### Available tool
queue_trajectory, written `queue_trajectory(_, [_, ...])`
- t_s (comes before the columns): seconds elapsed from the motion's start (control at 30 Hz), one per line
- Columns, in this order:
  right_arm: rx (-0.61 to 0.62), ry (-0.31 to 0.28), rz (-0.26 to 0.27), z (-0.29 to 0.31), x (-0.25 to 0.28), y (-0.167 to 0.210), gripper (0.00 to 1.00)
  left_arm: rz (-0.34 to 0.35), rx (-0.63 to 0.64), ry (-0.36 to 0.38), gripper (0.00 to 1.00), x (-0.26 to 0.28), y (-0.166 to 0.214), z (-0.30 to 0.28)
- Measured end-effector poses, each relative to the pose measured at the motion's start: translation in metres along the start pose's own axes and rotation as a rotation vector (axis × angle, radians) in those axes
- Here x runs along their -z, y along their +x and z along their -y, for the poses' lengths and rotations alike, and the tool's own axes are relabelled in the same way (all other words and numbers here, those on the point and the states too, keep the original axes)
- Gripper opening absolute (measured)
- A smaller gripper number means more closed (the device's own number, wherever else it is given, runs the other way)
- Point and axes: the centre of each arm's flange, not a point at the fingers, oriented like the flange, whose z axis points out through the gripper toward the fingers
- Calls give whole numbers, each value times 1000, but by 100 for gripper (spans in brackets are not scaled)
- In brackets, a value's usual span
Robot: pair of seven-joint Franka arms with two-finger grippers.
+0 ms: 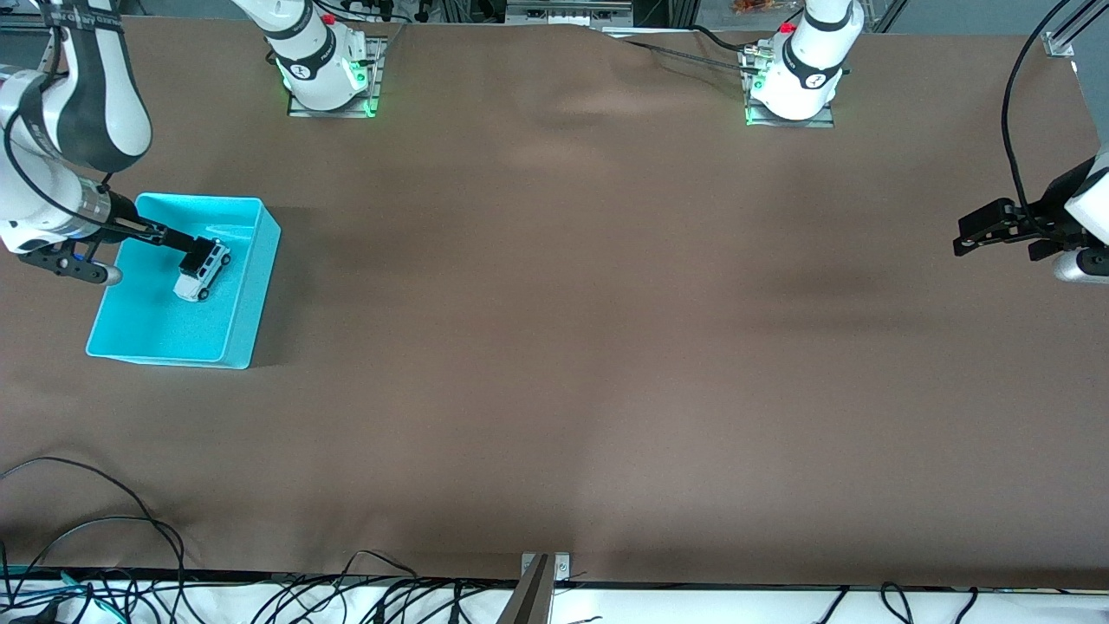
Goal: Wind and store white jeep toy
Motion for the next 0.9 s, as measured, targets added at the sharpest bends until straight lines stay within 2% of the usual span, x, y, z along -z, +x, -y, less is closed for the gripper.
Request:
queue_trajectory(0.4, [72, 22, 3, 52, 118, -9, 100, 0, 0, 0, 100, 0, 0, 0])
queue_trajectory(0.6, [77, 57, 9, 57, 160, -17, 100, 0, 0, 0, 100, 0, 0, 0])
queue_trajectory(0.9, [116, 70, -45, 77, 200, -25, 100, 4, 2, 0, 100, -2, 0, 1])
